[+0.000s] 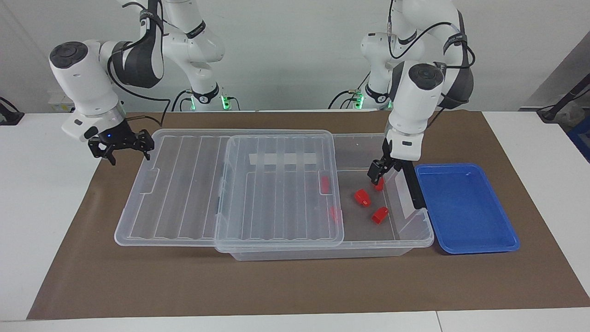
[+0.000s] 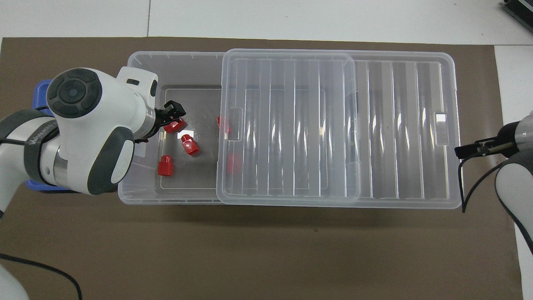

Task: Place red block in blue tray from box
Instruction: 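Reach the left gripper into the open box toward a red block, then grasp a red block with the left gripper and lift it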

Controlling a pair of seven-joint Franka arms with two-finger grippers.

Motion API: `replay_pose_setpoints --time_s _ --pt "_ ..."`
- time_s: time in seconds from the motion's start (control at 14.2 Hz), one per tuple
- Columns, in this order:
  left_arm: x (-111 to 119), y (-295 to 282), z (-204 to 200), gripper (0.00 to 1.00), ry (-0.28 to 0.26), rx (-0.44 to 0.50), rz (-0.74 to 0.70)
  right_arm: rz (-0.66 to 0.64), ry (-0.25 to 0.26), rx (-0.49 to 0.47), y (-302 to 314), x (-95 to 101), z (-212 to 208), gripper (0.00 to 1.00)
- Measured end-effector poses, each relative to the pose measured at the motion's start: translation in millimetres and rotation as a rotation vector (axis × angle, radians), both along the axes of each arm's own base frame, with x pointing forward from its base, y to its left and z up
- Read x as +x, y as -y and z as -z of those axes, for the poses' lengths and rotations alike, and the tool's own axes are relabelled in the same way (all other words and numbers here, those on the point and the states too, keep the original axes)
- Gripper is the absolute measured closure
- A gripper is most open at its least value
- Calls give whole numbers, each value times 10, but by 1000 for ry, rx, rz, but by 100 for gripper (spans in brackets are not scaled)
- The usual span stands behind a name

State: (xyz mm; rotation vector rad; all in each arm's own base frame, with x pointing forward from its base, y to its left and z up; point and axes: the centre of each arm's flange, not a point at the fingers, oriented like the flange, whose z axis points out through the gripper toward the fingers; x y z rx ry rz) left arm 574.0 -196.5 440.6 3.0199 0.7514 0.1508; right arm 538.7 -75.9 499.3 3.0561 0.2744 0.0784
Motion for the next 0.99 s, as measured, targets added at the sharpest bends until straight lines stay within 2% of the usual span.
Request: replay_pose_setpoints --time_s 0.21,0.49,0.63,0.99 --pt "-13 16 328 0 -1 1 -6 100 3 9 -278 -83 -182 0" --pt "-4 303 923 0 28 6 -46 187 -5 15 -819 -107 -520 0" --pt "20 368 1137 0 35 7 -44 221 -4 16 -951 -62 -747 0" --pt "-6 323 1283 0 30 13 -45 250 25 19 -877 201 -1193 0"
